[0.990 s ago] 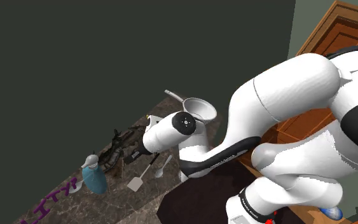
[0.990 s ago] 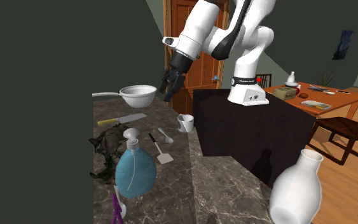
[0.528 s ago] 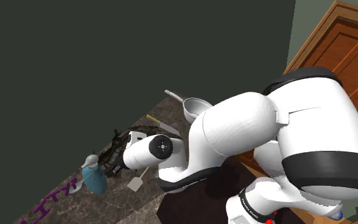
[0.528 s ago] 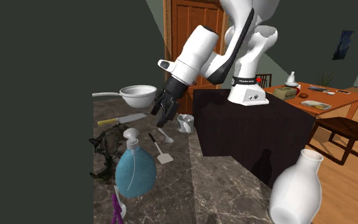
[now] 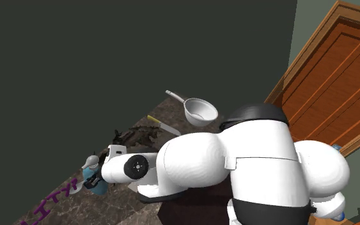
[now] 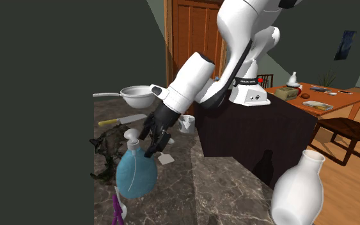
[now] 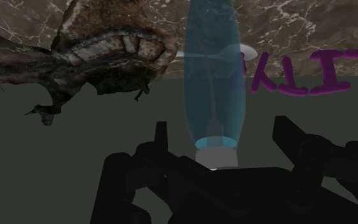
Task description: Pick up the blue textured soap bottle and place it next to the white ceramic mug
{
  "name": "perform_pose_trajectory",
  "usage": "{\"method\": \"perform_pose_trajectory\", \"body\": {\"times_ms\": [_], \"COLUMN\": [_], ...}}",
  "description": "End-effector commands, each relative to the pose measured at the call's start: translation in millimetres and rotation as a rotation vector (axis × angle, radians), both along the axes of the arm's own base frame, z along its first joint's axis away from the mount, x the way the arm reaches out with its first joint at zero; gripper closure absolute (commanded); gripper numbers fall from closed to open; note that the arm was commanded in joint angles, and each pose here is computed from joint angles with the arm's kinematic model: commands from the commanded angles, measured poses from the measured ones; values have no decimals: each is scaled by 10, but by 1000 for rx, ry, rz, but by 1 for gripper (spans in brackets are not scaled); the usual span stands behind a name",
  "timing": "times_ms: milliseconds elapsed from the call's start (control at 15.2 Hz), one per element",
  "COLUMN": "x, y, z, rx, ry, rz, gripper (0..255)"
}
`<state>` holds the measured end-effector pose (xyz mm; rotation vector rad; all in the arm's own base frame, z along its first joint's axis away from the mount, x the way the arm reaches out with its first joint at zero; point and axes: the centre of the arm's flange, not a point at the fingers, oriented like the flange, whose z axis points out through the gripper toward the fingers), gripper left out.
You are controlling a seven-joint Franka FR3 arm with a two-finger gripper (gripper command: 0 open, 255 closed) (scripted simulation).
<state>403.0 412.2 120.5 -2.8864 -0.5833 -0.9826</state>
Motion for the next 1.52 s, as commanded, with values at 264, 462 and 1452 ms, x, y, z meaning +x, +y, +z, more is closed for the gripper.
{"method": "perform_pose_trajectory", "body": {"times_ms": [264, 462, 1452], "x": [179, 227, 226], "y": [82, 95, 95], "z": [-252, -319, -319], "rx": [1, 1, 1], "ry": [-4, -4, -4], "rz": [2, 2, 2], "gripper": [0, 0, 255]}}
